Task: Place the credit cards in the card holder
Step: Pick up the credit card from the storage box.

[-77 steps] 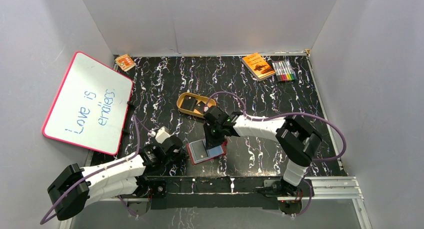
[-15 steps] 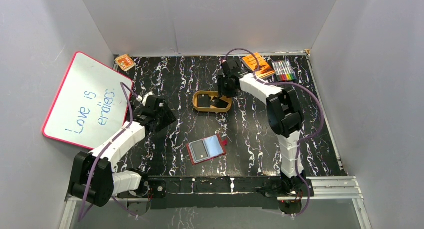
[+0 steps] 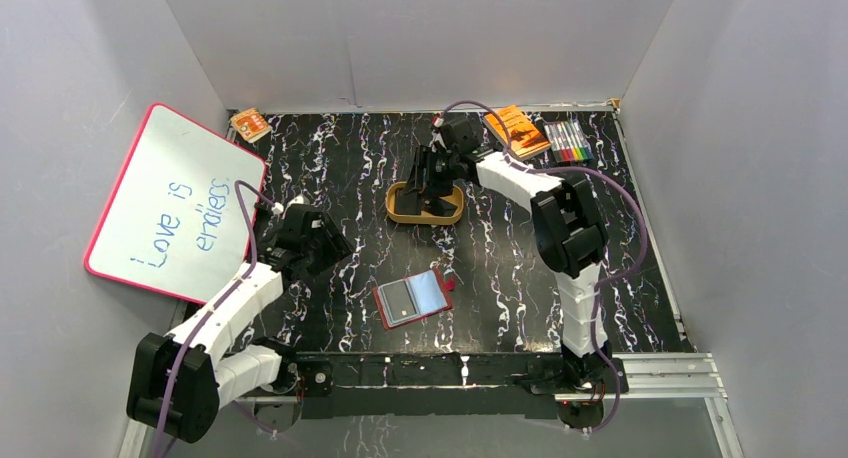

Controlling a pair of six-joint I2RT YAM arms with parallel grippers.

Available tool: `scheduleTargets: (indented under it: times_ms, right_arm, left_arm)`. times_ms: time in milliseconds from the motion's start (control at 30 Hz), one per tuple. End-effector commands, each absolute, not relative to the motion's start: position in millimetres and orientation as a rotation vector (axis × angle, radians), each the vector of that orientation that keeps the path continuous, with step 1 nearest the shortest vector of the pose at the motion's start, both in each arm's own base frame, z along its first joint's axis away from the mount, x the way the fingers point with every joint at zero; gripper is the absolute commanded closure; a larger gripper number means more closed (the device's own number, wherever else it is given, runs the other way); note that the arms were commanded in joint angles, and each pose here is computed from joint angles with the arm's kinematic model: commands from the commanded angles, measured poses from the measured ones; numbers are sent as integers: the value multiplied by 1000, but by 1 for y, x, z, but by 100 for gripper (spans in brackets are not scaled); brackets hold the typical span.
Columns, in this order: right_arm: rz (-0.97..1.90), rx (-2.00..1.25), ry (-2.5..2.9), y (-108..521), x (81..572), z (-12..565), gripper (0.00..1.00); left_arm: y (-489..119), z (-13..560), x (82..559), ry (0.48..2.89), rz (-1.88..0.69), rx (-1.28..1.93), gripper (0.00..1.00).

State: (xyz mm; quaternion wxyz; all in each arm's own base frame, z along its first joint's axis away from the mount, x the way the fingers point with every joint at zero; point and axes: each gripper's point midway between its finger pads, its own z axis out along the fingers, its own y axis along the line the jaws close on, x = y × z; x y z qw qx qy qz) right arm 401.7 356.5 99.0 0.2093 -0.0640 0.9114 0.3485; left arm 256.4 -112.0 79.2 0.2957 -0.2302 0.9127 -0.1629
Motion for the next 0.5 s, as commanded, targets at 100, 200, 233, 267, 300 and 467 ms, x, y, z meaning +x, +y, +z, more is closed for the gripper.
scheduleTargets:
  times_ms: [100, 200, 233, 267, 300, 467]
  right_arm:
    - [999, -147, 2550, 365, 409, 93, 37]
    - [975, -137, 2570, 364, 411, 87, 37]
    - [968, -137, 2580, 365, 411, 84, 37]
    - [959, -137, 2593, 365, 410, 81, 38]
    - [952, -137, 2597, 365, 410, 79, 38]
    - [904, -132, 2650, 366, 407, 63, 42]
  left_arm:
    - [-116, 73, 244, 2460, -481, -610, 40]
    - [-116, 72, 244, 2463, -479, -614, 41]
    - [-116, 73, 245, 2461, -479, -614, 41]
    - [-115, 72, 244, 2461, -477, -616, 41]
    - [-115, 72, 244, 2461, -476, -616, 41]
    - [-115, 71, 245, 2465, -468, -628, 42]
